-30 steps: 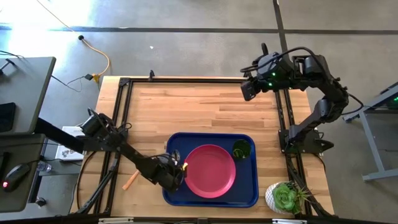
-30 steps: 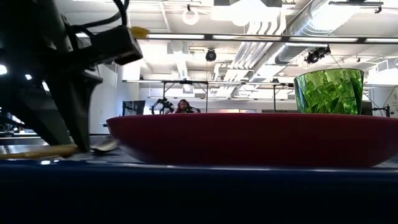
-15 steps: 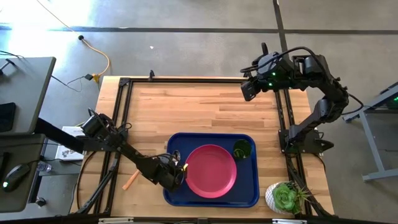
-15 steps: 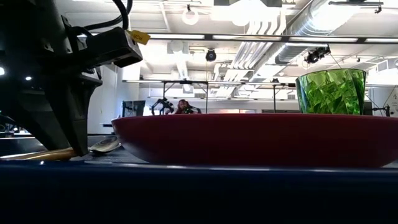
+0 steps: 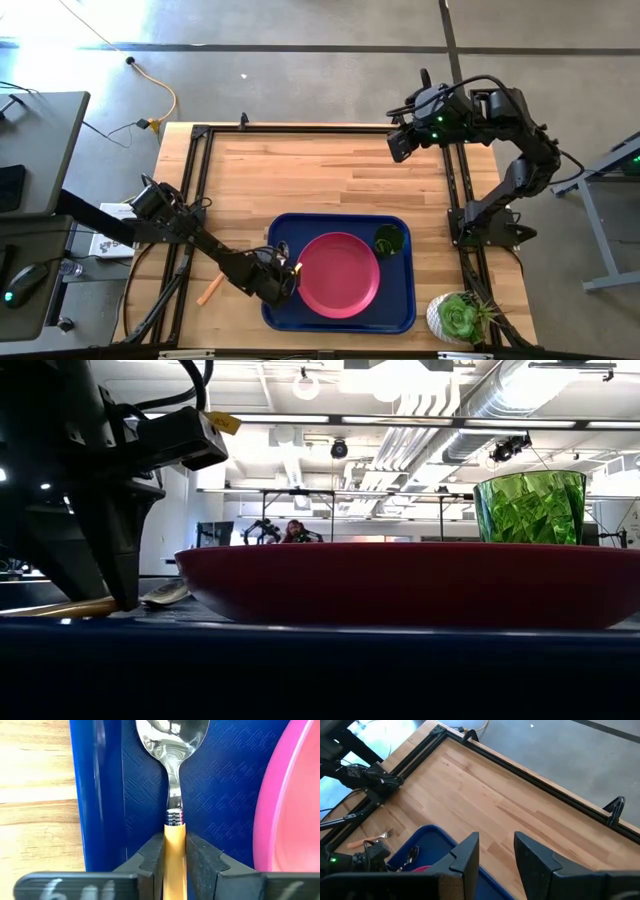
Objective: Pick and place plate/cup/fork/spoon on tray
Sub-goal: Put the yellow spoon on the blue tray to the left side of the pink plate
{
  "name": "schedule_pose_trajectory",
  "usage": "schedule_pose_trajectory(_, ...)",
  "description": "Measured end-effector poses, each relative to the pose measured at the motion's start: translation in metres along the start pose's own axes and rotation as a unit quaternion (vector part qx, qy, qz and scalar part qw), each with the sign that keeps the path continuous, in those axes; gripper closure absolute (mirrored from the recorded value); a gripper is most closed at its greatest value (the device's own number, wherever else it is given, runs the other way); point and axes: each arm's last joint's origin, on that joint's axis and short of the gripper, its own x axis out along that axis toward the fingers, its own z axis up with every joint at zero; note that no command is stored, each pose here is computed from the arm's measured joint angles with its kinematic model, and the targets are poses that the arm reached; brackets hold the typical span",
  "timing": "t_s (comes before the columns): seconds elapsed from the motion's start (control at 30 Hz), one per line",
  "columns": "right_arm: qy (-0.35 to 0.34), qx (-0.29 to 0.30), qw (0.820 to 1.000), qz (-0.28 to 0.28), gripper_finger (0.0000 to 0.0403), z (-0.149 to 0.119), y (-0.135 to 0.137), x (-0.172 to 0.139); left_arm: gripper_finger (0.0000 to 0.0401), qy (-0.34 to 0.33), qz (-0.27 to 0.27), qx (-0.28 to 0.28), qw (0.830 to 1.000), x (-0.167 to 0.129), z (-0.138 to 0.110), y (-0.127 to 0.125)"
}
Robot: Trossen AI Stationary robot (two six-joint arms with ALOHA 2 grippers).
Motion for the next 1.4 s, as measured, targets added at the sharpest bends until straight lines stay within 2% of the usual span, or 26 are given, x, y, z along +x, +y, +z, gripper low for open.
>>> schedule_pose_trajectory(0.3, 0.000, 0.000, 1.000, 0.000, 0.0289, 0.000, 0.000, 0.000, 0.0297, 0.002, 0.000, 0.002, 1.000, 0.000, 0.000, 0.000)
schedule_pose_trajectory(0.93, 0.001, -0.001, 1.000, 0.001, 0.0289, 0.000, 0.000, 0.000, 0.0313, 0.008, 0.004, 0.003, 1.000, -0.009, 0.003, 0.001)
schedule_pose_trajectory(1.2, 0.015, 0.000, 1.000, 0.019, 0.0289, -0.001, 0.001, 0.000, 0.0313, 0.016, -0.016, 0.010, 1.000, -0.022, 0.006, -0.002)
schedule_pose_trajectory(1.4, 0.017, 0.010, 1.000, 0.021, 0.0289, -0.001, 0.001, 0.000, 0.0313, 0.008, -0.003, 0.017, 1.000, -0.033, 0.012, 0.002)
